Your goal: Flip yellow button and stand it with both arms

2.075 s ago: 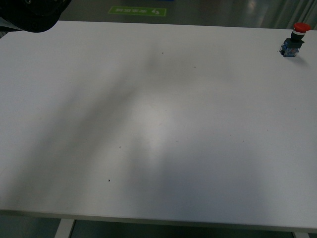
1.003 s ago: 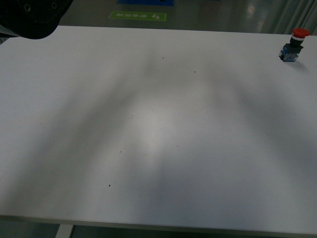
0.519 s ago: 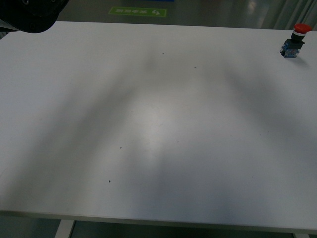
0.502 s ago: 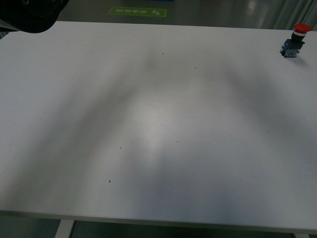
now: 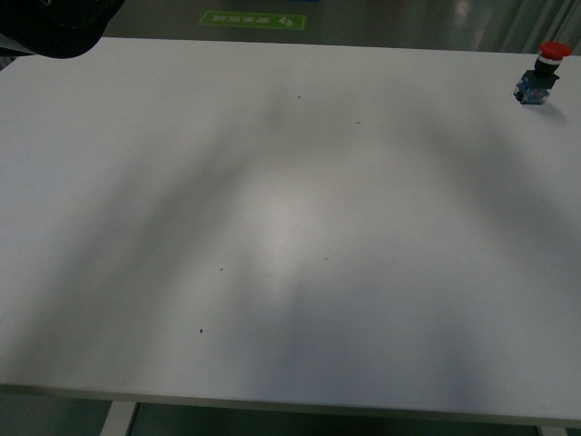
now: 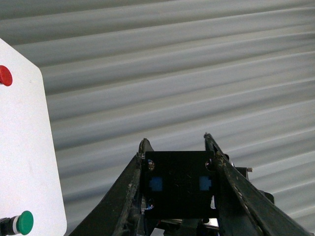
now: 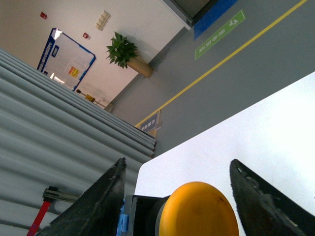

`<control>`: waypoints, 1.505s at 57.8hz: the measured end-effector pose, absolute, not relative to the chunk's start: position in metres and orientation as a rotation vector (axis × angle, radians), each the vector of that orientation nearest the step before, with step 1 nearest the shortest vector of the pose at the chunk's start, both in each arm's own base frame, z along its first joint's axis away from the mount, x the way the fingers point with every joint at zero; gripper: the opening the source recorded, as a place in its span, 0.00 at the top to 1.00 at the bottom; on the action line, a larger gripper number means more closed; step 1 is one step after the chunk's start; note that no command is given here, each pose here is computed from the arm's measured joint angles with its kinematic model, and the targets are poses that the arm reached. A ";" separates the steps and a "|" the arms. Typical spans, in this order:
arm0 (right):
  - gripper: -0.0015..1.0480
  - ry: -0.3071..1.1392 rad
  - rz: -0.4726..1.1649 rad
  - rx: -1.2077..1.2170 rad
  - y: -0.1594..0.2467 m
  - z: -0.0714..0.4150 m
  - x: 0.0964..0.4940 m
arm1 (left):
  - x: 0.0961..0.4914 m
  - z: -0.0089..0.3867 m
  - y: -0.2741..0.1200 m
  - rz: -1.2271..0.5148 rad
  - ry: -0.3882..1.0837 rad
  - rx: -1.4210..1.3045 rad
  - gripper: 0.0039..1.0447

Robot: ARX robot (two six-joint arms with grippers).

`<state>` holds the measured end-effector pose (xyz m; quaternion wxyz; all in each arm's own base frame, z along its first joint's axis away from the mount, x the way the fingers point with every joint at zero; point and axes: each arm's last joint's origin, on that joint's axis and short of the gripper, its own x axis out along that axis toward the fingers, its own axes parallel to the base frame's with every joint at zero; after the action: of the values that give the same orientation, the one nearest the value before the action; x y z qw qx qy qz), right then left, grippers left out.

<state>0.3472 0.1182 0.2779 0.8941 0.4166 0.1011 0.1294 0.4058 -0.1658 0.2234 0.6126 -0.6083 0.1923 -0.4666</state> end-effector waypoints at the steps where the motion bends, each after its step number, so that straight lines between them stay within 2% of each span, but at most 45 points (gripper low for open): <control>1: 0.47 0.210 0.267 0.867 0.118 0.278 0.348 | 0.406 0.223 -0.166 -1.076 0.444 -1.403 0.66; 7: 0.64 0.214 0.264 0.879 0.117 0.277 0.351 | 0.406 0.224 -0.166 -1.075 0.442 -1.404 0.66; 10: 0.68 0.215 0.266 0.894 0.117 0.277 0.351 | 0.406 0.224 -0.166 -1.075 0.443 -1.407 0.67; 33: 0.69 0.220 0.280 0.917 0.116 0.279 0.352 | 0.406 0.224 -0.166 -1.073 0.445 -1.415 0.67; 39: 0.69 0.220 0.284 0.909 0.116 0.279 0.352 | 0.406 0.224 -0.166 -1.075 0.446 -1.411 0.50; 50: 0.69 0.218 0.282 0.904 0.113 0.280 0.352 | 0.406 0.224 -0.166 -1.076 0.442 -1.405 0.05; 87: 0.69 0.190 0.239 0.883 0.098 0.282 0.355 | 0.406 0.224 -0.166 -1.076 0.441 -1.404 0.06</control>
<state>0.3554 0.0985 0.2816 0.8929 0.4254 0.0915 0.1153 0.4056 -0.1657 0.2242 0.6124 -0.6087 0.1913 -0.4667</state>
